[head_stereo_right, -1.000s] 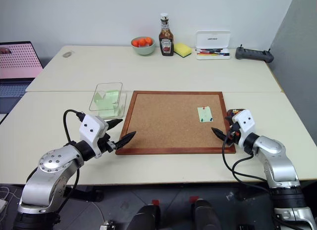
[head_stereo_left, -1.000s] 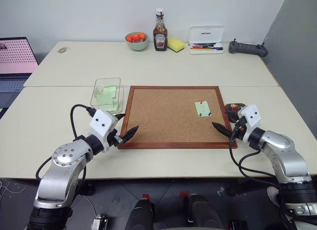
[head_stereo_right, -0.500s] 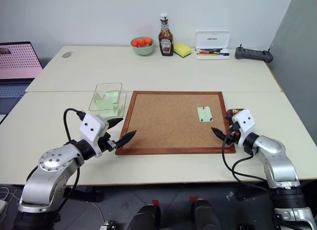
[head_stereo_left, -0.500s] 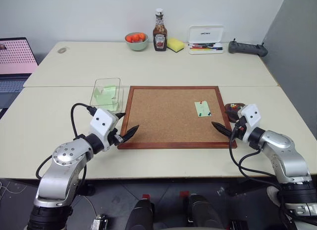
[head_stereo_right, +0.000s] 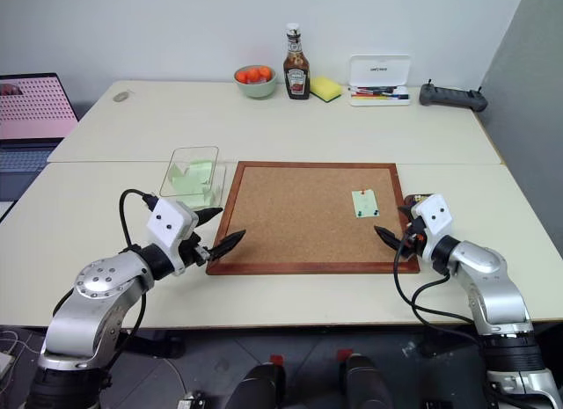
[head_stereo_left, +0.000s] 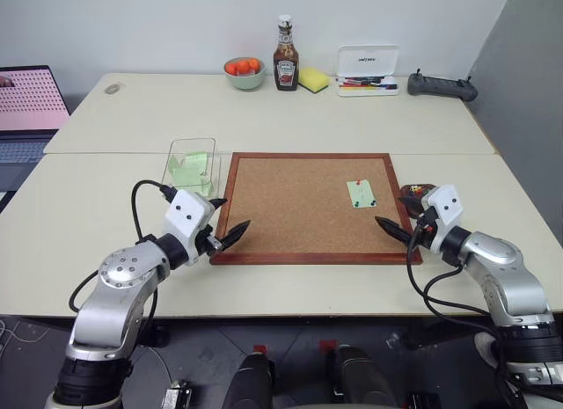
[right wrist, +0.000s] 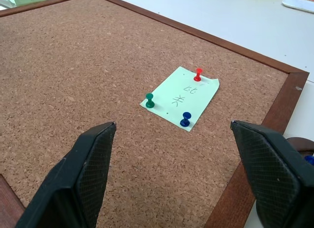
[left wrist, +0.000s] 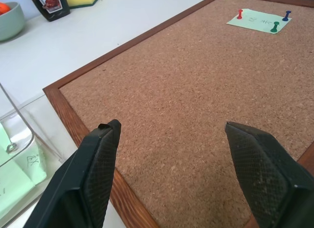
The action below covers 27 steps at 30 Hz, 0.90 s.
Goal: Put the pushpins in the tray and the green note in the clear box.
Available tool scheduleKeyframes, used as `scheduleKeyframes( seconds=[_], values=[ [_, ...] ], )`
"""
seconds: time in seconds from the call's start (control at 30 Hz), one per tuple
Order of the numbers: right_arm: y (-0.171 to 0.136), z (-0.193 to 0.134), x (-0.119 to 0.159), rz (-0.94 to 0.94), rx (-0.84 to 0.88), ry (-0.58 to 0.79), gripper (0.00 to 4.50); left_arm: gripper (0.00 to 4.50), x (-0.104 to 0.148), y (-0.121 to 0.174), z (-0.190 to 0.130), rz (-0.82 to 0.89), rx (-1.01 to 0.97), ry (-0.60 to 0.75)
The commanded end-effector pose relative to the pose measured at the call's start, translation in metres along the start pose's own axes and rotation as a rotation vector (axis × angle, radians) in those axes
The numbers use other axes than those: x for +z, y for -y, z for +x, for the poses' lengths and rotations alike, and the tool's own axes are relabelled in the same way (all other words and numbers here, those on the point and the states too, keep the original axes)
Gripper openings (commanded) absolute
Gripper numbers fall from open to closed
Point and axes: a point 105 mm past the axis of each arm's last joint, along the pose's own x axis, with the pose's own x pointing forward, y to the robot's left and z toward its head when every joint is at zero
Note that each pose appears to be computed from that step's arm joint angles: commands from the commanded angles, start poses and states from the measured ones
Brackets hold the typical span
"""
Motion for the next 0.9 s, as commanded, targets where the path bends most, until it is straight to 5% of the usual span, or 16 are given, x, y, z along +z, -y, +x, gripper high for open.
scheduleKeyframes(
  seconds=[0.03, 0.6, 0.9],
  values=[
    [-0.004, 0.000, 0.017, -0.022, 0.013, 0.052, 3.96, 3.23, 0.015, 0.006, 0.011, 0.028, -0.073, 0.061],
    [-0.016, 0.009, 0.026, 0.021, -0.006, 0.072, 3.96, 0.14, 0.017, 0.049, 0.113, -0.019, -0.329, 0.100],
    [-0.007, 0.051, 0.044, 0.060, -0.028, 0.054, 3.96, 0.07, -0.021, 0.054, 0.127, -0.037, -0.371, -0.028]
  ],
)
